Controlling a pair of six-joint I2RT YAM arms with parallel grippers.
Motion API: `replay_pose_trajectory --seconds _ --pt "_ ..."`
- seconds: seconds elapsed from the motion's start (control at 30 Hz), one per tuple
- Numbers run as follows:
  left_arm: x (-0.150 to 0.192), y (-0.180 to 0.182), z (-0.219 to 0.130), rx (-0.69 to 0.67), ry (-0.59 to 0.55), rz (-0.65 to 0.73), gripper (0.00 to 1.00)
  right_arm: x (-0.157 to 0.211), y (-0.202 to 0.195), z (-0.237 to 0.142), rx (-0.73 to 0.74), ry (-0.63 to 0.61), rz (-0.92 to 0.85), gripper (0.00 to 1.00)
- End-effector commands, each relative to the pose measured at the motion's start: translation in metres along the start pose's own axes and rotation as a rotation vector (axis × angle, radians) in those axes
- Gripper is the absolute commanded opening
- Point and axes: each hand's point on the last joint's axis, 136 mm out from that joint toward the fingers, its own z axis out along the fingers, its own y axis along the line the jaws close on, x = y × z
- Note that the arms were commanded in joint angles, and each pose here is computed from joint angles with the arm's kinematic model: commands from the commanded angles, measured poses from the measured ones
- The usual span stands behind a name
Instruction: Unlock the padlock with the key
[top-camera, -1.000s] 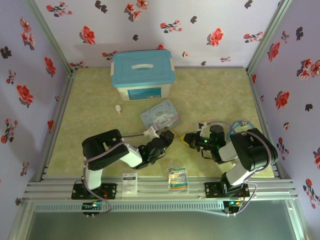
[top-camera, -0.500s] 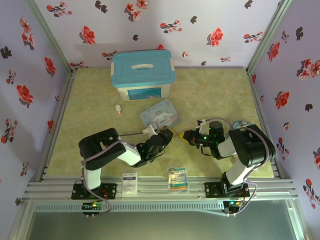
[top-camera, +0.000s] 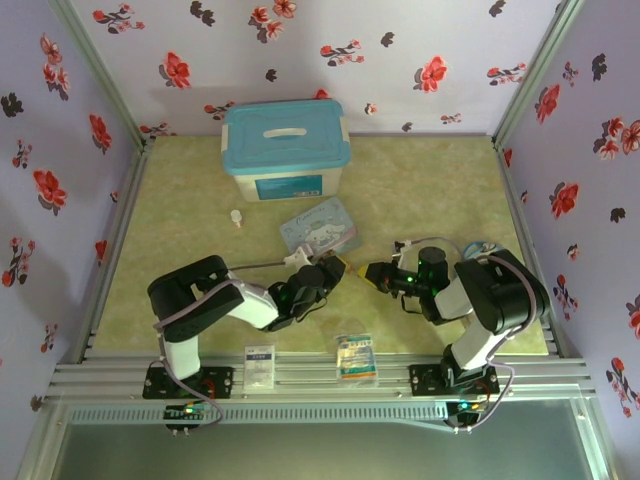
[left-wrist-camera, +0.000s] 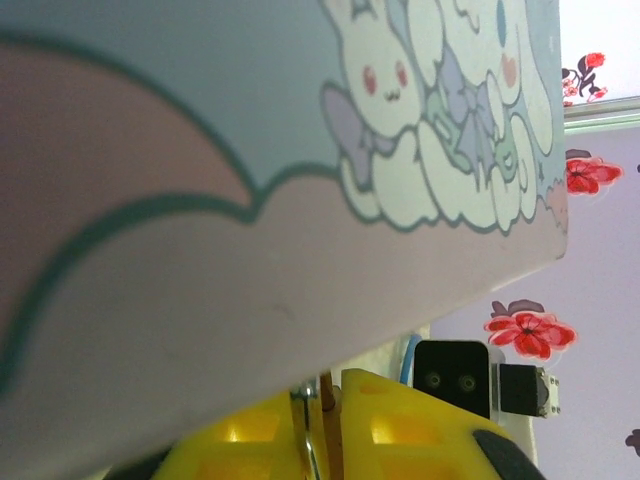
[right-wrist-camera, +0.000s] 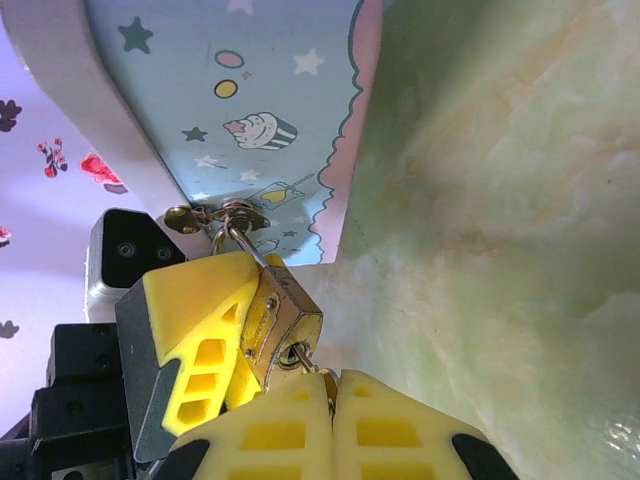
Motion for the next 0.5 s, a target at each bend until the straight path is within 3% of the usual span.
replay_pose_trajectory --seconds 0.0,0.27,0.47 --pt "0.022 -0.037 -0.002 0.105 0.122 -0.041 0.0 0.008 0.037 0.002 -0.1 0.025 -0.177 0.0" --pt "0.023 -0.047 -0.005 0.121 0.16 -0.031 0.0 0.007 0.041 -0.002 -0.061 -0.017 -0.16 0.0" --pt "0.03 -0.055 0.001 0.14 0.201 -0.03 0.01 0.004 0.052 0.002 -0.106 -0.026 0.009 0.0"
